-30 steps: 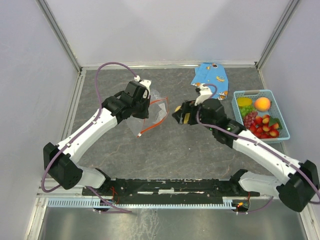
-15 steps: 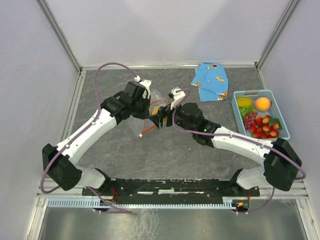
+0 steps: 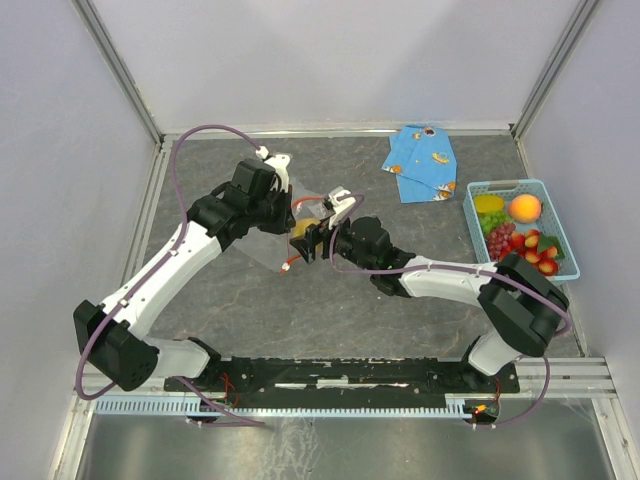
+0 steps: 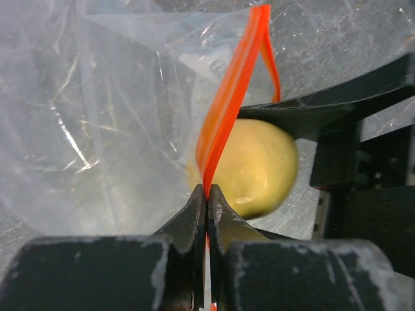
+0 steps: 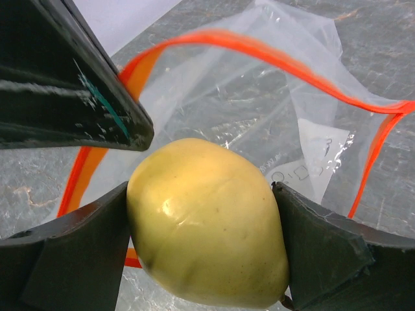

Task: Place the food in the zip-top bag and seal the zipper
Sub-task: Place the fake fruit in the zipper food storage bag.

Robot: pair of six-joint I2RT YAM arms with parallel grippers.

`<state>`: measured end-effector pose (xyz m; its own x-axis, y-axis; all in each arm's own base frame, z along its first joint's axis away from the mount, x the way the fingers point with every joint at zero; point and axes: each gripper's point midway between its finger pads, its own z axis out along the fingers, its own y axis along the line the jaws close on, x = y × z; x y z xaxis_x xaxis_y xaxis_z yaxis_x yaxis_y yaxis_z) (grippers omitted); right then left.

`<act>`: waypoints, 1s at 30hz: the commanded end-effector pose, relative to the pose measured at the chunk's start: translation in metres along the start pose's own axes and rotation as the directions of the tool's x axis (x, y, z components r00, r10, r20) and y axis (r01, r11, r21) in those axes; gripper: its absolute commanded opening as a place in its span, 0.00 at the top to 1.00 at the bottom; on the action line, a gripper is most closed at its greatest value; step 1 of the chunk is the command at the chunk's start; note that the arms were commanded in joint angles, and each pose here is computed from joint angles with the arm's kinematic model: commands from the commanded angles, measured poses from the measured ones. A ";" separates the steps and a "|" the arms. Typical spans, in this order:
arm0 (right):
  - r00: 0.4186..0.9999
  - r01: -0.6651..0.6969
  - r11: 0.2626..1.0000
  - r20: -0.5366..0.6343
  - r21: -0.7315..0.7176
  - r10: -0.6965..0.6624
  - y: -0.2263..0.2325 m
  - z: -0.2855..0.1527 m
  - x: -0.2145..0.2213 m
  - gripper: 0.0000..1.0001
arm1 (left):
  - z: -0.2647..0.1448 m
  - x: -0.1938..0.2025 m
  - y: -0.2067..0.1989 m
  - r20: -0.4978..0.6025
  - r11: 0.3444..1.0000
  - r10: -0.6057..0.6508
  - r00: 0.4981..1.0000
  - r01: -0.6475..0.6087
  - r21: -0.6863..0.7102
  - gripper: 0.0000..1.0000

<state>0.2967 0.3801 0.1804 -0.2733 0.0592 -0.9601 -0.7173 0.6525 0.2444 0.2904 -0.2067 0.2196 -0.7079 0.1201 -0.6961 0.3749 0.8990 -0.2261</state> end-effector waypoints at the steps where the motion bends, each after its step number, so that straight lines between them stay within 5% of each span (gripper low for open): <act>1: 0.993 -0.027 0.998 0.112 -0.065 0.035 0.017 0.009 -0.024 0.26 | -0.009 -0.020 -0.016 0.084 0.993 0.033 0.996 -0.042 0.108 0.97; 11: 0.976 -0.124 0.983 0.164 -0.135 0.145 0.041 0.033 -0.031 0.20 | -0.006 -0.015 -0.025 0.061 0.986 0.040 0.997 -0.049 0.160 0.97; 20: 0.978 -0.141 0.986 0.143 -0.085 0.152 0.035 0.030 -0.026 0.01 | -0.007 -0.017 -0.023 0.073 0.988 0.039 0.997 -0.050 0.147 0.97; 30: 0.993 -0.071 0.997 0.098 -0.011 0.072 0.026 0.000 -0.044 0.01 | -0.006 -0.017 -0.021 0.073 0.989 0.040 0.997 -0.049 0.137 0.97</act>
<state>0.2921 0.4061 0.1881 -0.3254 0.1570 -0.9324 -0.6997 0.6233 0.3491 0.2862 -0.2213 0.2254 -0.7080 0.1128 -0.6972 0.4320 0.8501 -0.3011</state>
